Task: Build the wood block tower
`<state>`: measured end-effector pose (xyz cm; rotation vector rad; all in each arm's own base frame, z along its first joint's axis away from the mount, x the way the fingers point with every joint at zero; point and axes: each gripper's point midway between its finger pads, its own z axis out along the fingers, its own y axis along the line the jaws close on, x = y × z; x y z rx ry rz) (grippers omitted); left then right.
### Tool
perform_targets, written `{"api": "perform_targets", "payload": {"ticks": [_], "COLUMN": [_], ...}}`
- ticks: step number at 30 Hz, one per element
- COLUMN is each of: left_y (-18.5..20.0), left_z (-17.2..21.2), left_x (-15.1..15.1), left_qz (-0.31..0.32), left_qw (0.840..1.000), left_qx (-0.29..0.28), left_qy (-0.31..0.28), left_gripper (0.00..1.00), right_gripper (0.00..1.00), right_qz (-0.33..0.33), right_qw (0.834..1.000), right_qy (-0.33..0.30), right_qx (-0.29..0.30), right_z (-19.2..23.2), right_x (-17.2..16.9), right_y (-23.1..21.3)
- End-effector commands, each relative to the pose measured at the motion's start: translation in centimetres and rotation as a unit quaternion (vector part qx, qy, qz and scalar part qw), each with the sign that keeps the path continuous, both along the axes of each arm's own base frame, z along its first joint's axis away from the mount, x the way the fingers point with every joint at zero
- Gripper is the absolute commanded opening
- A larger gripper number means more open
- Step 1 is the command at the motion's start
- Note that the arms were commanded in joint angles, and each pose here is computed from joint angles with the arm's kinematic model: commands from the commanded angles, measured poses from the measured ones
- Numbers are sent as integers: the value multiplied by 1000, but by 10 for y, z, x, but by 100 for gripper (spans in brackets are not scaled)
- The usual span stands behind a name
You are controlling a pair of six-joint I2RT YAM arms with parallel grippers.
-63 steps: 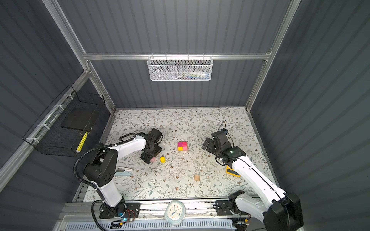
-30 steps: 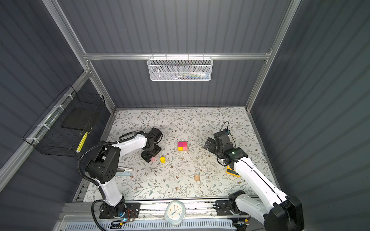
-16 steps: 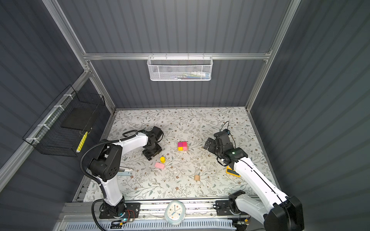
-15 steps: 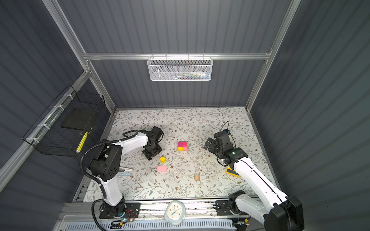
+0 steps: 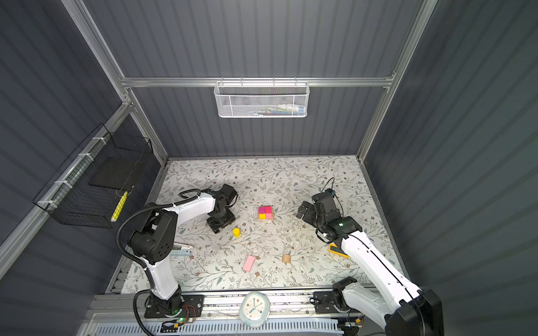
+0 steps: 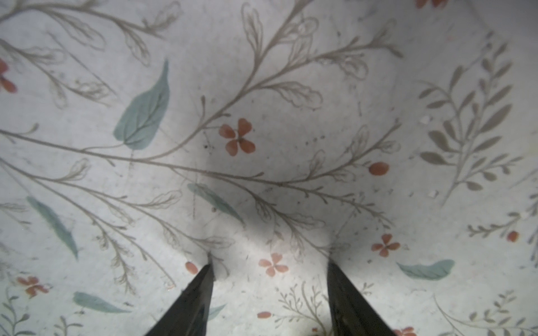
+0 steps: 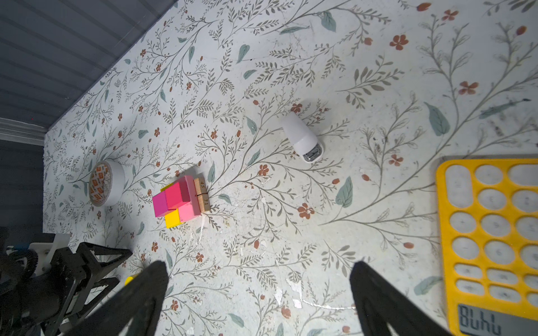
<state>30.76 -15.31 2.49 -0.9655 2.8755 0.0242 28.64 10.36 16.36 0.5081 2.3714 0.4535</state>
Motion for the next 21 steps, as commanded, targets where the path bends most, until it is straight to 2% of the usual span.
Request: {"api": "perform_targets", "payload": {"ticks": [1,6,13,17,21], "left_y": [3,-13,-61,-92,-124], "left_z": [32,77,105,104,89], "left_x": [3,-1,-49,-85,-123], "left_qz": [-32,-113,-249,-341,-437], "left_qw": [999,990,965,937,898], "left_qx": [13,22,-3,-10,-23], "left_qy": [-37,-80,-80,-70,-53], "left_gripper": [65,70,71,71,70], "right_gripper": [99,99,99,99,99], "right_qz": [14,22,39,50,51], "right_qw": [1000,1000,999,998,998], "right_qy": [3,5,3,5,-1], "right_qx": [7,13,35,41,43], "right_z": [-2,-3,-5,-5,-3], "right_x": [-4,-8,-14,-19,-24], "right_y": [3,6,13,15,13]}}
